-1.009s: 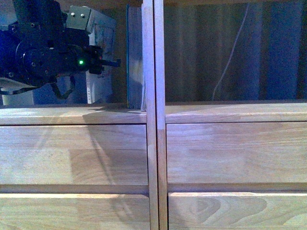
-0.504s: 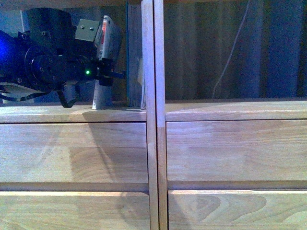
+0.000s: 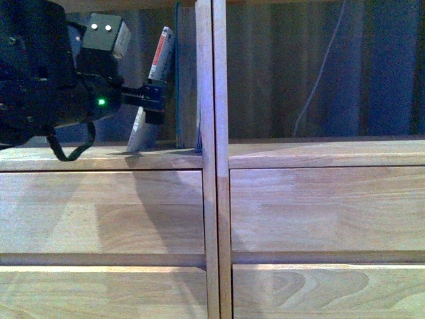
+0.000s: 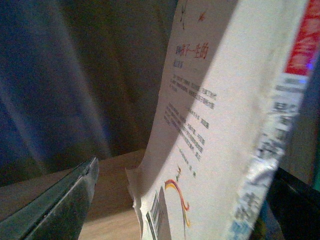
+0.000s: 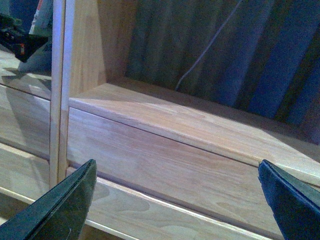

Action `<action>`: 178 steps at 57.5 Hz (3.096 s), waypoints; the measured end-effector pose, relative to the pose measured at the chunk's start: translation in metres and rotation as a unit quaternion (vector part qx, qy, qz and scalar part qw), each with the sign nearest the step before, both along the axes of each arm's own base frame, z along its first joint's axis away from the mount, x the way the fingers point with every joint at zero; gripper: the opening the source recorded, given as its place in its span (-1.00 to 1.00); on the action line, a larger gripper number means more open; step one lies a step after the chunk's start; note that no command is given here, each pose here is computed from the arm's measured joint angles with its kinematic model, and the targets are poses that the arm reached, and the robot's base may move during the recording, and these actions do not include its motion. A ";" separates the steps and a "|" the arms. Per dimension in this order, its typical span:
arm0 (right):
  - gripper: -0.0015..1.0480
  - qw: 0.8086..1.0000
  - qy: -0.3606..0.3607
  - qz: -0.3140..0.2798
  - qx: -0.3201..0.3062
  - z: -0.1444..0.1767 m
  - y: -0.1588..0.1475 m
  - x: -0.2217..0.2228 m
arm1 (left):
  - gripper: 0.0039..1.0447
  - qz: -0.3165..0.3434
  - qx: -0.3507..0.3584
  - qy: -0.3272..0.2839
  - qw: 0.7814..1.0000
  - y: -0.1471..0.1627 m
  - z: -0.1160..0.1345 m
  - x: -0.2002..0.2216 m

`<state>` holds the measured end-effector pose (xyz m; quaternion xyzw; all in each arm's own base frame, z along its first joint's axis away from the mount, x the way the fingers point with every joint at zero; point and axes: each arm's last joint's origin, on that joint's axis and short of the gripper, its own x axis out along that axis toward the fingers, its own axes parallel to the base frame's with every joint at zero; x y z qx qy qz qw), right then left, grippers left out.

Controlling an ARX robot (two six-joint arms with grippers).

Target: Organize books on shelf

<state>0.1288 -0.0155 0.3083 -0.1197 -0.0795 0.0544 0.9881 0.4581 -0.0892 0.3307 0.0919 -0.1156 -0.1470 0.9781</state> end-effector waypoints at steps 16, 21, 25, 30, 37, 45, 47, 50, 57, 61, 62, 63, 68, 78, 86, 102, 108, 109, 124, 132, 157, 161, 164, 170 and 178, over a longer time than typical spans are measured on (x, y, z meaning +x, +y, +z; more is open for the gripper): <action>0.86 1.000 0.000 0.000 0.000 0.000 0.000 0.000 | 0.86 0.012 -0.027 0.018 0.999 0.047 -0.006 -0.081; 0.86 1.000 0.000 0.000 0.000 0.000 0.000 0.000 | 0.86 0.002 -0.046 0.028 0.999 0.067 -0.012 -0.111; 0.86 1.000 0.000 0.000 0.000 0.000 0.000 0.000 | 0.86 -0.001 -0.053 0.030 0.998 0.083 -0.019 -0.142; 0.86 1.000 0.000 0.000 0.000 0.000 0.000 0.000 | 0.86 0.006 -0.060 0.029 0.998 0.090 -0.021 -0.161; 0.86 1.000 0.001 -0.001 0.001 0.000 0.000 0.000 | 0.57 0.108 -0.084 0.092 0.986 0.088 -0.030 -0.173; 0.48 0.993 0.069 -0.059 0.081 -0.020 0.002 -0.003 | 0.13 0.146 -0.088 0.113 0.979 0.089 -0.062 -0.199; 0.36 0.991 0.075 -0.060 0.092 -0.029 0.004 -0.004 | 0.00 0.148 -0.089 0.114 0.978 0.089 -0.070 -0.207; 0.23 0.989 0.078 -0.070 0.101 -0.038 0.008 -0.005 | -0.14 0.148 -0.090 0.114 0.978 0.089 -0.076 -0.214; -0.17 0.989 0.081 -0.054 0.109 -0.060 0.015 -0.008 | -0.55 0.146 -0.090 0.115 0.978 0.089 -0.094 -0.234; -0.40 0.989 0.082 -0.056 0.112 -0.070 0.015 -0.010 | -0.79 0.147 -0.090 0.117 0.978 0.089 -0.104 -0.245; -0.43 0.989 0.082 -0.056 0.112 -0.071 0.015 -0.011 | -0.82 0.147 -0.089 0.118 0.978 0.089 -0.105 -0.246; -0.50 0.989 0.082 -0.056 0.112 -0.074 0.015 -0.011 | -0.89 0.148 -0.090 0.118 0.978 0.089 -0.107 -0.249; -0.76 0.989 0.084 -0.055 0.113 -0.084 0.015 -0.013 | -0.95 0.148 -0.091 0.120 0.978 0.089 -0.116 -0.259; -0.94 0.988 0.084 -0.056 0.114 -0.101 0.015 -0.016 | -0.95 0.148 -0.091 0.119 0.978 0.089 -0.129 -0.278; -0.94 0.988 0.085 -0.056 0.114 -0.111 0.015 -0.018 | -0.95 0.147 -0.091 0.117 0.978 0.089 -0.137 -0.290; -0.94 0.988 0.083 -0.055 0.114 -0.124 0.015 -0.030 | -0.95 0.147 -0.091 0.118 0.978 0.089 -0.148 -0.310; -0.94 0.989 0.081 -0.055 0.114 -0.126 0.015 -0.031 | -0.95 0.147 -0.091 0.118 0.978 0.089 -0.151 -0.316; -0.94 0.989 0.082 -0.055 0.114 -0.127 0.015 -0.031 | -0.95 0.148 -0.091 0.118 0.978 0.089 -0.152 -0.317; -0.94 0.989 0.080 -0.055 0.114 -0.138 0.015 -0.031 | -0.95 0.147 -0.091 0.116 0.978 0.089 -0.163 -0.329; -0.94 0.989 0.078 -0.055 0.115 -0.141 0.015 -0.031 | -0.95 0.147 -0.092 0.111 0.979 0.089 -0.161 -0.334; -0.94 0.989 0.077 -0.055 0.115 -0.141 0.015 -0.031 | -0.95 0.147 -0.092 0.110 0.979 0.089 -0.160 -0.345; -0.94 0.989 0.077 -0.055 0.115 -0.141 0.015 -0.031 | -0.95 0.147 -0.092 0.109 0.979 0.089 -0.160 -0.347; -0.94 0.989 0.077 -0.055 0.115 -0.141 0.015 -0.031 | -0.95 0.147 -0.092 0.109 0.979 0.089 -0.161 -0.348; -0.94 0.989 0.077 -0.055 0.115 -0.141 0.015 -0.031 | -0.95 0.147 -0.092 0.110 0.979 0.089 -0.161 -0.349; -0.94 0.989 0.077 -0.055 0.115 -0.141 0.015 -0.031 | -0.95 0.148 -0.090 0.121 0.977 0.089 -0.165 -0.359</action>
